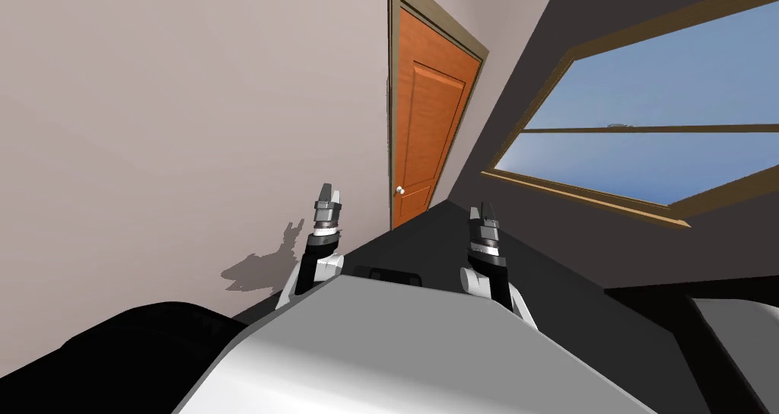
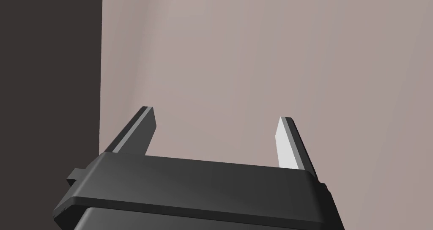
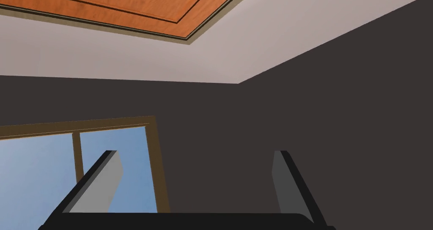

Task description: Pull the door open

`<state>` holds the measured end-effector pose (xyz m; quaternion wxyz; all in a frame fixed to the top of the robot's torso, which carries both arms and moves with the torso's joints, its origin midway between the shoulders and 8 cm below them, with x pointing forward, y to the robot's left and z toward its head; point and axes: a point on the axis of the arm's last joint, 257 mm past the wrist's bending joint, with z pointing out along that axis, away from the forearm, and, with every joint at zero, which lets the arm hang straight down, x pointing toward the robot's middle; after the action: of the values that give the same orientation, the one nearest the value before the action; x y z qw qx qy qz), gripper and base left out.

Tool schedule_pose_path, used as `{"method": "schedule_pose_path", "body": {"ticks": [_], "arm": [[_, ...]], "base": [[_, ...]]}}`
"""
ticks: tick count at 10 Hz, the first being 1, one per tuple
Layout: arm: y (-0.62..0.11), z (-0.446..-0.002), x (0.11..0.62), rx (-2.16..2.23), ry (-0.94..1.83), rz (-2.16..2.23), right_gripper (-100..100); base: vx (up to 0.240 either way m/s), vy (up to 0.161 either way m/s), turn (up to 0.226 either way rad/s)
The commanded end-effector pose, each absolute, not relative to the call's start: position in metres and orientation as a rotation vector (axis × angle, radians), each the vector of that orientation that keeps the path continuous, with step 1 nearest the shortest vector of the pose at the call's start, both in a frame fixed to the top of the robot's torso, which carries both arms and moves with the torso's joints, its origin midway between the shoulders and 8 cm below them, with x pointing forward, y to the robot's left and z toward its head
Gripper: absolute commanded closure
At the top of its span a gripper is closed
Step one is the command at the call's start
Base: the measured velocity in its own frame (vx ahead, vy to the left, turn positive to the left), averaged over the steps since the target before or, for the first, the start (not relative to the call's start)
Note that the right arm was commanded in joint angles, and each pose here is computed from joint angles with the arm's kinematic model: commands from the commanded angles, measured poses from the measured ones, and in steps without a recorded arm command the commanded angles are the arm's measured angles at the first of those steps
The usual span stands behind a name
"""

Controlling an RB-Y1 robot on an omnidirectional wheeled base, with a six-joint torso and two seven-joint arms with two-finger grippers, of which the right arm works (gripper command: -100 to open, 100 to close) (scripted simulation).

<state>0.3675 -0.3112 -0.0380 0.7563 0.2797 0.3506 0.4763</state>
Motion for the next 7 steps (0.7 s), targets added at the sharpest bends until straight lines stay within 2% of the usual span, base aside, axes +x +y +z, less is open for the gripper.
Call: {"method": "schedule_pose_path", "body": {"ticks": [1, 3, 7], "arm": [[-0.310, -0.046, 0.372, 0.603, 0.784, 1.014, -100], [-0.312, -0.066, 0.381, 0.577, 0.837, 0.946, -100], [-0.315, -0.107, 0.397, 0.511, 0.947, 0.800, -100]], "base": [[0.061, -0.014, 0.034], [0.062, -0.014, 0.105], [0.096, -0.027, 0.155]]}}
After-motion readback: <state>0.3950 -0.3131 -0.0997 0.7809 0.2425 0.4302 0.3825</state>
